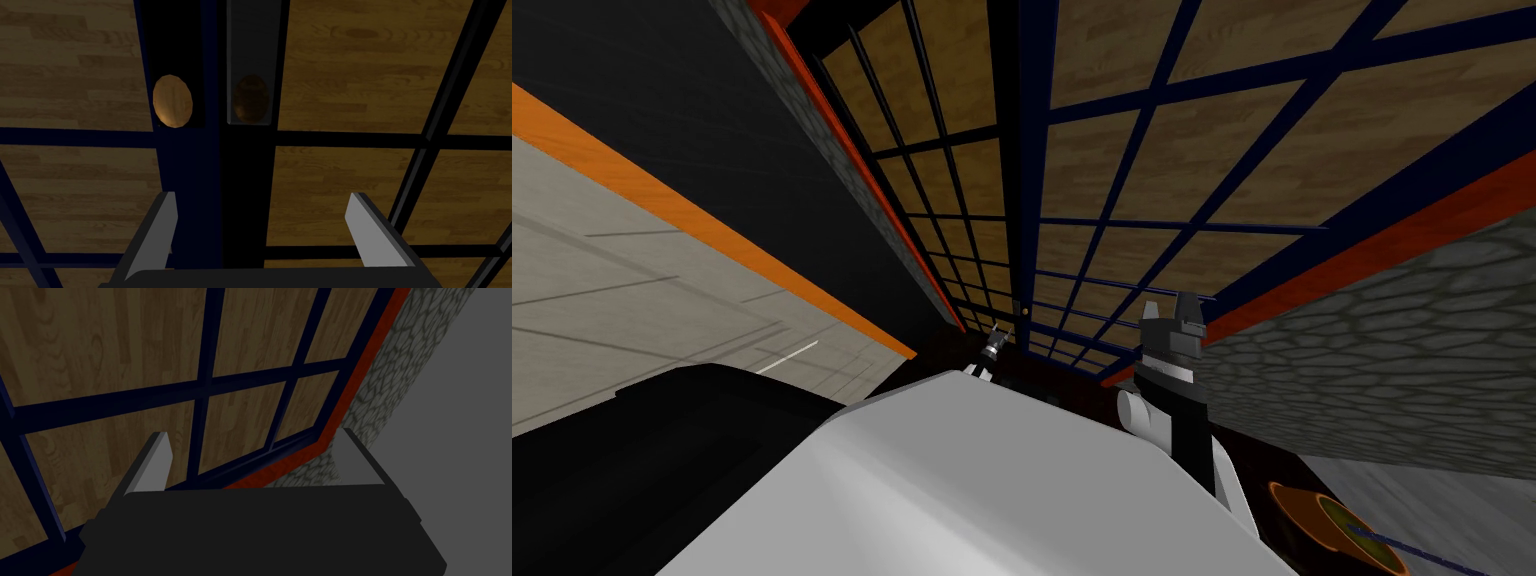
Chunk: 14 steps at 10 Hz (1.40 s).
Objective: Pull the door open
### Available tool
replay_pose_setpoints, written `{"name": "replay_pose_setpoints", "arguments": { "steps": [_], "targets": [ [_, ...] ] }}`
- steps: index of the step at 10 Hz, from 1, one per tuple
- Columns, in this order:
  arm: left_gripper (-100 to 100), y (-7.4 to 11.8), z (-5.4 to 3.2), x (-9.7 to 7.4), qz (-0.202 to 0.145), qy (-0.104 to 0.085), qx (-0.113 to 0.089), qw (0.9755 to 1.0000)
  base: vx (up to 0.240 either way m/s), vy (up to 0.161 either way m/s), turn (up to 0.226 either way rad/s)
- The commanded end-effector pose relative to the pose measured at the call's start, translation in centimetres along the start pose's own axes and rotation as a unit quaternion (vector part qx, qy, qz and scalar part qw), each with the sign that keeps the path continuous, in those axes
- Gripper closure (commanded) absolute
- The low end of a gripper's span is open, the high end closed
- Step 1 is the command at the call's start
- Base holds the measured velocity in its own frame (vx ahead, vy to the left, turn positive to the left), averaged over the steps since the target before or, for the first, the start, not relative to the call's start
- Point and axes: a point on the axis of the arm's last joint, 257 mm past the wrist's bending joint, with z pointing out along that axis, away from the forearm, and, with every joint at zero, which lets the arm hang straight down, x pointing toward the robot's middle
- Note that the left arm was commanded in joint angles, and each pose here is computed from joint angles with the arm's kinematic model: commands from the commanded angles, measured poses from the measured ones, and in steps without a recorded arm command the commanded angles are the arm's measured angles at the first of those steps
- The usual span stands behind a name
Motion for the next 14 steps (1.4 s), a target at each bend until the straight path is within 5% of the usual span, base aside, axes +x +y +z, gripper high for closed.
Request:
{"name": "replay_pose_setpoints", "arguments": {
  "steps": [1, 2, 3, 6, 7, 14],
  "targets": [
    [-100, 0.0, 0.0, 0.0, 0.0, 0.0, 0.0, 1.0, 0.0, 0.0, 0.0],
    [-100, 1.8, -1.24, 1.3, 0.011, 0.017, -0.006, 0.9998, -0.118, -0.059, 0.033],
    [-100, 1.9, -1.35, 1.4, 0.011, 0.019, -0.007, 0.9997, -0.147, -0.101, 0.025],
    [-100, 5.6, -3.98, 4.0, 0.031, 0.055, -0.021, 0.9978, -0.177, -0.107, 0.039],
    [-100, 5.6, -3.98, 4.0, 0.031, 0.055, -0.021, 0.9978, -0.126, -0.059, 0.019],
    [-100, 11.8, -10.17, 8.9, 0.056, 0.134, -0.056, 0.9878, -0.161, -0.04, 0.051]
  ]
}}
